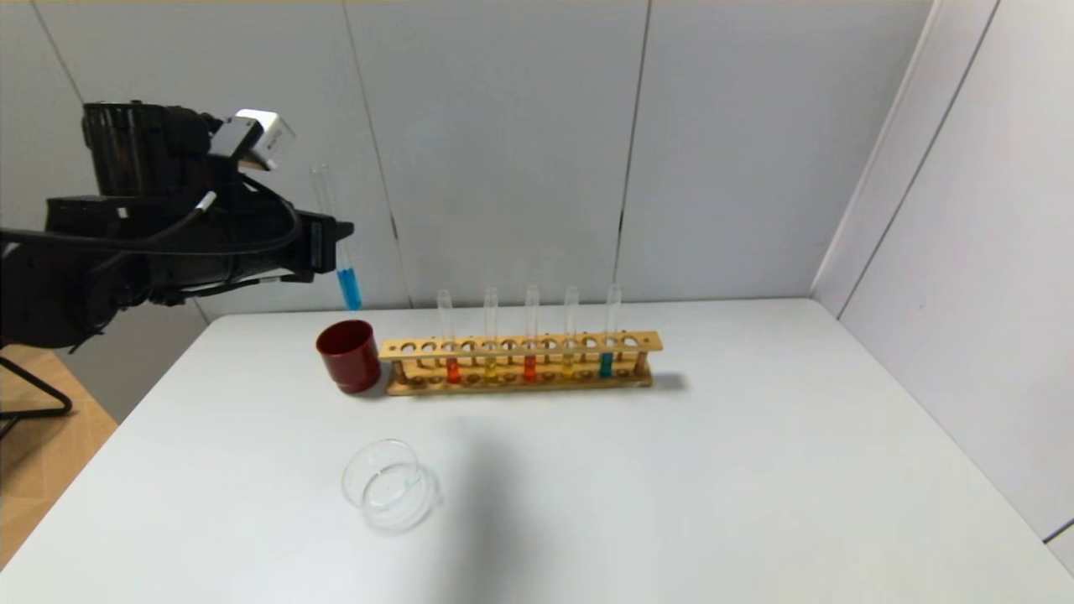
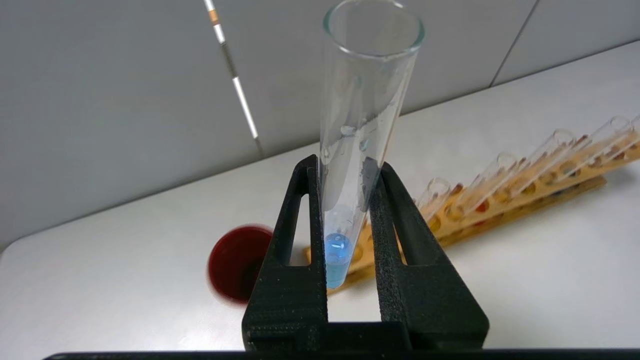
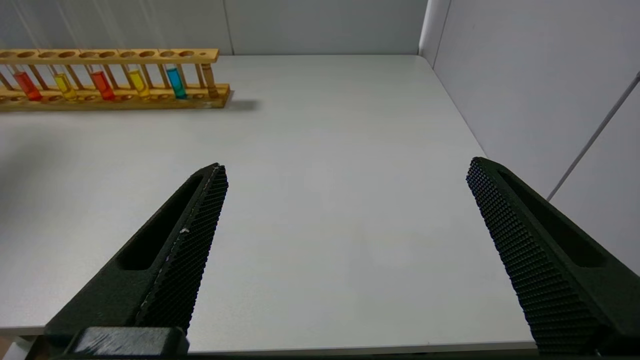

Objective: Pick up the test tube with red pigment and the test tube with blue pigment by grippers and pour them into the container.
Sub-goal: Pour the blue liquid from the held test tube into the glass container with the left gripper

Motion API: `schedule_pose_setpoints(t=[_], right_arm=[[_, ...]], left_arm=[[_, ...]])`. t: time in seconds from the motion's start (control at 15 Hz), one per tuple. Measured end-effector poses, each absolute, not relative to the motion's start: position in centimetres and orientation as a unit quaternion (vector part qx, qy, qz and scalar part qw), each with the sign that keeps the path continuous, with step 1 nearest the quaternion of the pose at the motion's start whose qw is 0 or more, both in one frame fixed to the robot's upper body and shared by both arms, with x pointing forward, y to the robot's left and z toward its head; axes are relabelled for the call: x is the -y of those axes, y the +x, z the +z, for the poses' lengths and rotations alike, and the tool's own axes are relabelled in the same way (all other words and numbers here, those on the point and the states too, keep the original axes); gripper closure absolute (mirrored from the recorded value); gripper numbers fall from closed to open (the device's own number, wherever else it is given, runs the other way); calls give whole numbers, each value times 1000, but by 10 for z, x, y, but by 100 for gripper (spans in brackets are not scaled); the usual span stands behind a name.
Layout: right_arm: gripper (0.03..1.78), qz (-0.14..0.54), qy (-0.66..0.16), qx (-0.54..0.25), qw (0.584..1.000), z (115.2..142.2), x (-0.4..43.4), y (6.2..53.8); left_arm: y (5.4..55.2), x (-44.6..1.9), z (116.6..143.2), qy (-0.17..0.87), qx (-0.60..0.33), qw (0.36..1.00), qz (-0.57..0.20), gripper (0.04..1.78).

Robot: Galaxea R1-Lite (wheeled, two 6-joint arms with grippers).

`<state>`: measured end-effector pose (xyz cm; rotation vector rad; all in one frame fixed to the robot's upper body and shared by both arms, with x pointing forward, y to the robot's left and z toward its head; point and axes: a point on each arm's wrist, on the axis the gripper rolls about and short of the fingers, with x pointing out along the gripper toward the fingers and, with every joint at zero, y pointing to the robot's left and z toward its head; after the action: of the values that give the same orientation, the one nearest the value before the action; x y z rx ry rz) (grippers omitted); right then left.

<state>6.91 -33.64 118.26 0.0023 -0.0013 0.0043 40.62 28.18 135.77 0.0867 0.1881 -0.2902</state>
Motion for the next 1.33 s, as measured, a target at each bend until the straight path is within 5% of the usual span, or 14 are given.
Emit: schedule_pose_setpoints(t=[0.47, 0.93, 1.33], right_arm=[[6, 2, 1, 1, 1000, 1183, 336, 69], [6, 2, 1, 1, 1000, 1183, 336, 69], [6, 2, 1, 1, 1000, 1183, 336, 69]], left_arm=[[335, -335, 1326, 41, -66, 993, -89, 150], [293, -337, 1311, 96, -29, 966, -240, 150], [311, -338, 1296, 269, -12, 925, -267, 150]])
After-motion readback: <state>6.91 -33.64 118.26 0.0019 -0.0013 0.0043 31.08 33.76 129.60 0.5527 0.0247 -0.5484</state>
